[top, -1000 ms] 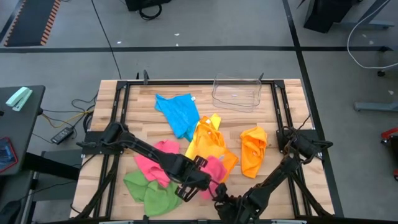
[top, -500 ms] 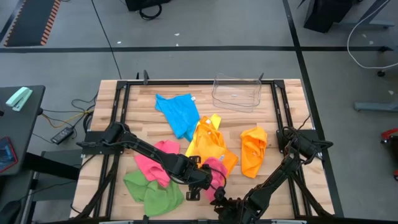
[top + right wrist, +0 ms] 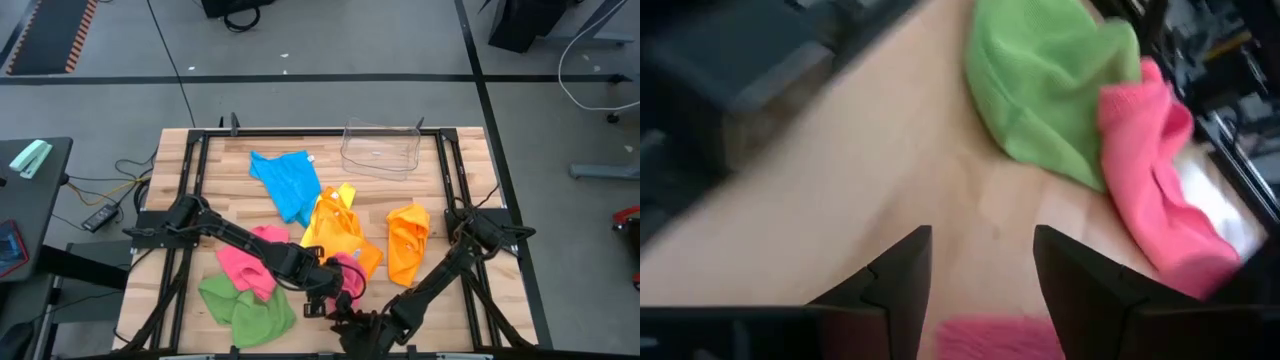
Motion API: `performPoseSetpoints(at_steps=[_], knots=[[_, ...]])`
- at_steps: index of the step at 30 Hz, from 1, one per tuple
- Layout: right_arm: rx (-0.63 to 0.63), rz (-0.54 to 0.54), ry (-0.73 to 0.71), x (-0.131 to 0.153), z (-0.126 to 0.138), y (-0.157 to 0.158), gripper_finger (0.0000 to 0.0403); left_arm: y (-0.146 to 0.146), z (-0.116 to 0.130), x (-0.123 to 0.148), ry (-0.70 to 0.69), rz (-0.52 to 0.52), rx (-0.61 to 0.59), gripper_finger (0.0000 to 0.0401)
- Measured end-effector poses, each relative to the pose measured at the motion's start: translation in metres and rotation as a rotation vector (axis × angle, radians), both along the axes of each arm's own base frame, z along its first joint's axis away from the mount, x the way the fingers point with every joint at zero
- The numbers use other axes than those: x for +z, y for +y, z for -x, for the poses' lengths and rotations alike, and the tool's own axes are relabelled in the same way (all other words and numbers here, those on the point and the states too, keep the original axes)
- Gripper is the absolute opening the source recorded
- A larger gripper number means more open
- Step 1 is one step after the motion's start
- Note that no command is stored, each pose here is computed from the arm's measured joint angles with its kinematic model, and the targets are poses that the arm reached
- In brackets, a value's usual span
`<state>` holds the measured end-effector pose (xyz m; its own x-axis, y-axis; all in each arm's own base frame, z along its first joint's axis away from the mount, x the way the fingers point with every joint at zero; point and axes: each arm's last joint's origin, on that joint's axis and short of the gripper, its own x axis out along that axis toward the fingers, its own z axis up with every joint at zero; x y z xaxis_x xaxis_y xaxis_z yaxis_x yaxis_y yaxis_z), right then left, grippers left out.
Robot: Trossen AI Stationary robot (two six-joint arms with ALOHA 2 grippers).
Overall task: Fold microfiber towels
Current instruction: Fold the top pink microfiber cloth
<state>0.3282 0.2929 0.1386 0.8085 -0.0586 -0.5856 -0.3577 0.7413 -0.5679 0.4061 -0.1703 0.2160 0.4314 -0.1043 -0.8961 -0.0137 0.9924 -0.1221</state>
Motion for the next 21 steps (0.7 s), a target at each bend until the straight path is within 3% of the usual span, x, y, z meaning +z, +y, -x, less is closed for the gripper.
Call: performPoseSetpoints(at_steps=[7, 15, 21], knots=[[-0.057, -0.034, 0.021, -0.001, -0.010, -0.014, 0.0171, 0.006, -0.001, 0.000, 0.014, 0.001, 0.027, 0.0037], [-0.201, -0.015, 0.151, -0.013, 0.006, -0.022, 0.0161, 0.001, 0.001, 0.000, 0.026, 0.038, -0.008, 0.0024], [-0.258, 0.036, 0.158, -0.016, 0.024, -0.016, 0.0161, -0.005, 0.003, 0.000, 0.029, 0.040, -0.055, 0.0029]])
